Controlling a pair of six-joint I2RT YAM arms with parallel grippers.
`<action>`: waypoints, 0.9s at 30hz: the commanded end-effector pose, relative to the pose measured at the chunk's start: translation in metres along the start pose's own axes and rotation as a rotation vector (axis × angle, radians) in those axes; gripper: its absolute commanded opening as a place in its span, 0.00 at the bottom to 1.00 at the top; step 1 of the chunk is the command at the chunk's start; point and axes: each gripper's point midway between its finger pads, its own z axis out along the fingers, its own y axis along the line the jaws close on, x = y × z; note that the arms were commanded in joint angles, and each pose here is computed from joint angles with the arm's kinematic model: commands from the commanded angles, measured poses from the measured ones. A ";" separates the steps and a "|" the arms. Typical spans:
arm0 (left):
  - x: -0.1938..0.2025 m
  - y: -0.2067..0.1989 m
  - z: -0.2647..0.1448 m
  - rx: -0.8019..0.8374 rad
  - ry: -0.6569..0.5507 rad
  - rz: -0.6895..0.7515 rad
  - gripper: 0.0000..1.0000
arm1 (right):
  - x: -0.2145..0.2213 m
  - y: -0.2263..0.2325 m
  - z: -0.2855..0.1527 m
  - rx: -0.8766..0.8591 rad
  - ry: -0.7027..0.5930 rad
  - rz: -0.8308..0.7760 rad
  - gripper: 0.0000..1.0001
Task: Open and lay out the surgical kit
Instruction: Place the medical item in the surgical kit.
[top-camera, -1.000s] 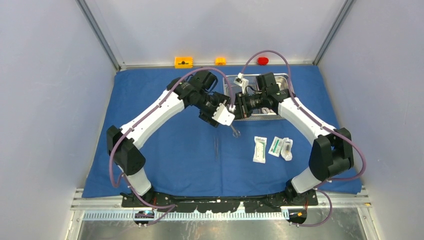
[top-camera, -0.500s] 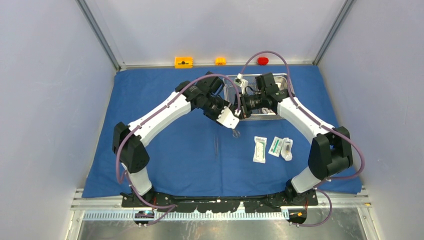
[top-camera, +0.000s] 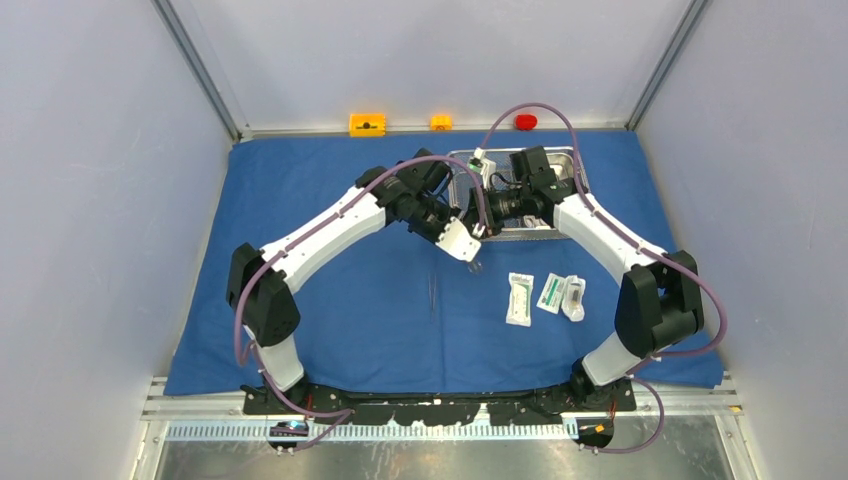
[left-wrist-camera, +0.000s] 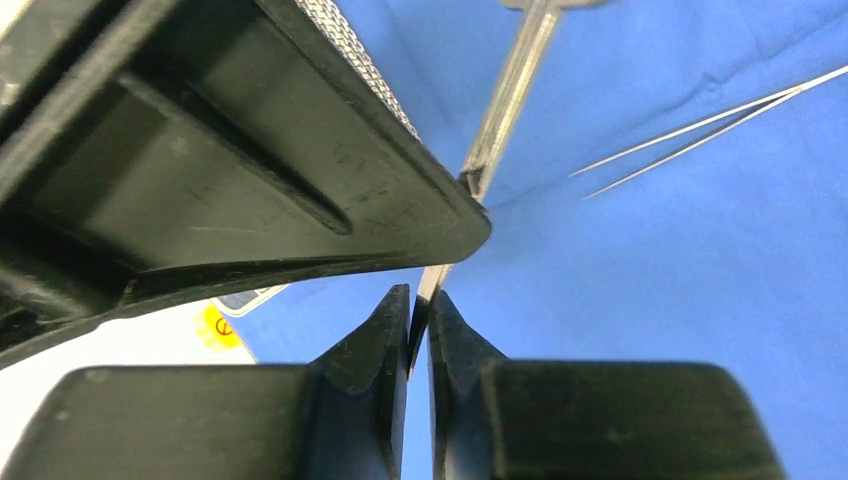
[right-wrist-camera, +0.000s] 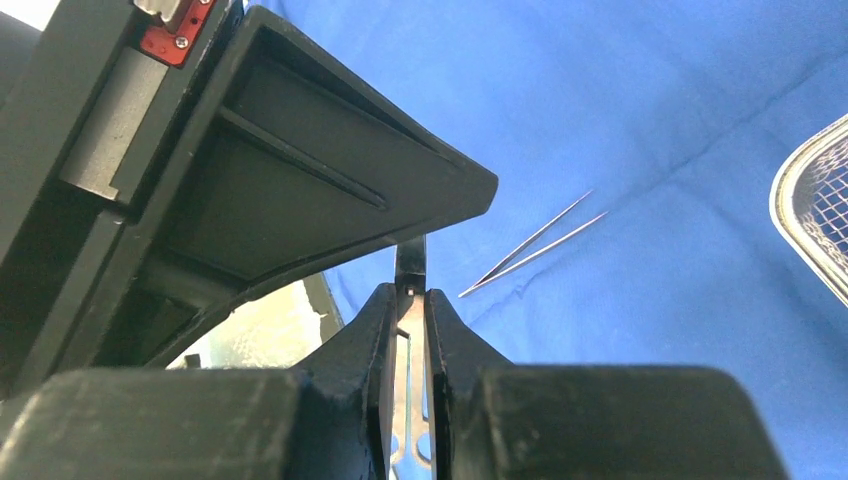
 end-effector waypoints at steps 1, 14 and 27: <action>-0.003 0.005 0.002 -0.018 0.008 0.021 0.06 | -0.009 0.007 0.001 -0.028 -0.019 -0.037 0.00; 0.013 -0.029 -0.016 0.065 0.116 -0.001 0.00 | -0.018 0.011 -0.020 0.057 -0.071 -0.129 0.45; 0.007 -0.060 -0.053 0.129 -0.023 -0.539 0.00 | -0.001 0.016 -0.058 0.121 -0.095 -0.264 0.62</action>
